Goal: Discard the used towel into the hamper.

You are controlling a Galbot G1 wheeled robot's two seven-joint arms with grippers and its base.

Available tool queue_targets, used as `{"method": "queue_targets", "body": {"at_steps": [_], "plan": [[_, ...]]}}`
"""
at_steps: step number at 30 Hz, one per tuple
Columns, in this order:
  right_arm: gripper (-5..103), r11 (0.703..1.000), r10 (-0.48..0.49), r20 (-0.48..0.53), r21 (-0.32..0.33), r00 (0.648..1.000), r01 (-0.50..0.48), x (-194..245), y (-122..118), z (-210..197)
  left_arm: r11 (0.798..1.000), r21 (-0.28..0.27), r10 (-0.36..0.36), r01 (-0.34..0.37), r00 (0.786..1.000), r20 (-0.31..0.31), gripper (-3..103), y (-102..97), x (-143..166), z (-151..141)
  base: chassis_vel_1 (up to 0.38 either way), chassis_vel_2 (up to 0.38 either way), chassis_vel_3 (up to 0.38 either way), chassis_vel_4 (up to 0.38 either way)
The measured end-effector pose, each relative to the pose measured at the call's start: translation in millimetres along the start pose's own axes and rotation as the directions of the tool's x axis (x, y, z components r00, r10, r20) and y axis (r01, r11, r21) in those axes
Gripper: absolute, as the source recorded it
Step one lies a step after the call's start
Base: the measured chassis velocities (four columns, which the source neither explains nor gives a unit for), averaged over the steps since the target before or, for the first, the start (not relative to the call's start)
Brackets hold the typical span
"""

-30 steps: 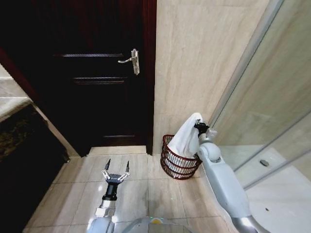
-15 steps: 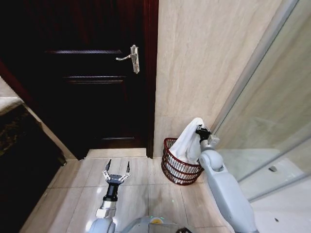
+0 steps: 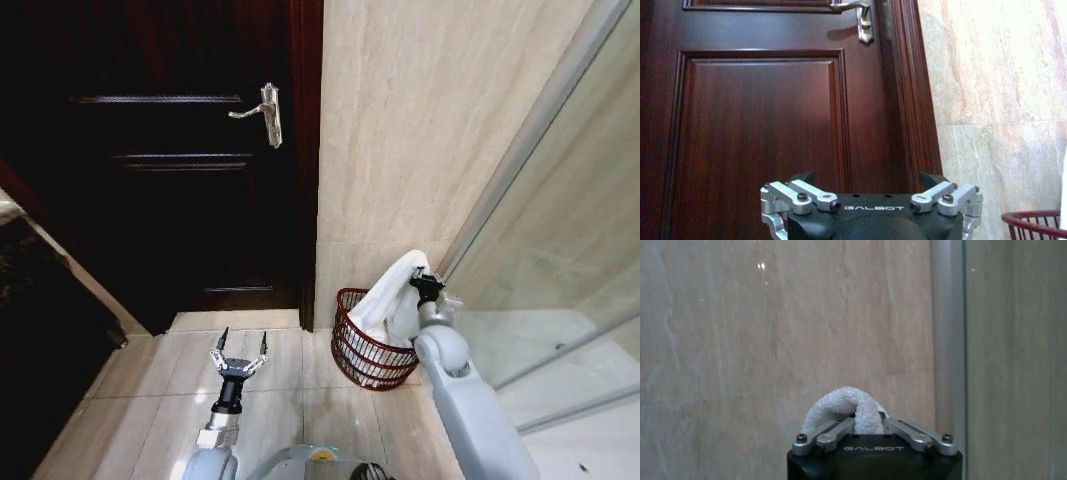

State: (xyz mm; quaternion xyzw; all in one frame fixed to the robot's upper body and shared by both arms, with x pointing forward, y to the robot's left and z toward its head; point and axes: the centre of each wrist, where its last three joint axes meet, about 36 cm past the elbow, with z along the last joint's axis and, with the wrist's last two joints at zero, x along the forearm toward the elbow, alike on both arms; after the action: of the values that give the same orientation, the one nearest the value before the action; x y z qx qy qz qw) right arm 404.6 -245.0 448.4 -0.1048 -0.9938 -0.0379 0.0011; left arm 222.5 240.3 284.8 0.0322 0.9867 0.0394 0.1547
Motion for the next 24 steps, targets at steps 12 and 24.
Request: {"method": "queue_targets", "body": {"at_steps": [12, 24], "plan": [[3, 1.000, 0.015, -0.001, 0.012, 1.000, -0.015, 28, -5, 15, 1.000, 0.012, -0.006, 0.005, 1.000, 0.017, 100, -3.4, -3, 1, 0.000, 0.000, 0.000, 0.000], [3, 0.996, -0.068, -0.166, -0.061, 0.984, 0.058, 58, -24, -23, 1.000, 0.013, 0.003, -0.003, 0.999, 0.040, 100, -8.4, -16, -10, 0.000, 0.000, 0.000, 0.000]]}}
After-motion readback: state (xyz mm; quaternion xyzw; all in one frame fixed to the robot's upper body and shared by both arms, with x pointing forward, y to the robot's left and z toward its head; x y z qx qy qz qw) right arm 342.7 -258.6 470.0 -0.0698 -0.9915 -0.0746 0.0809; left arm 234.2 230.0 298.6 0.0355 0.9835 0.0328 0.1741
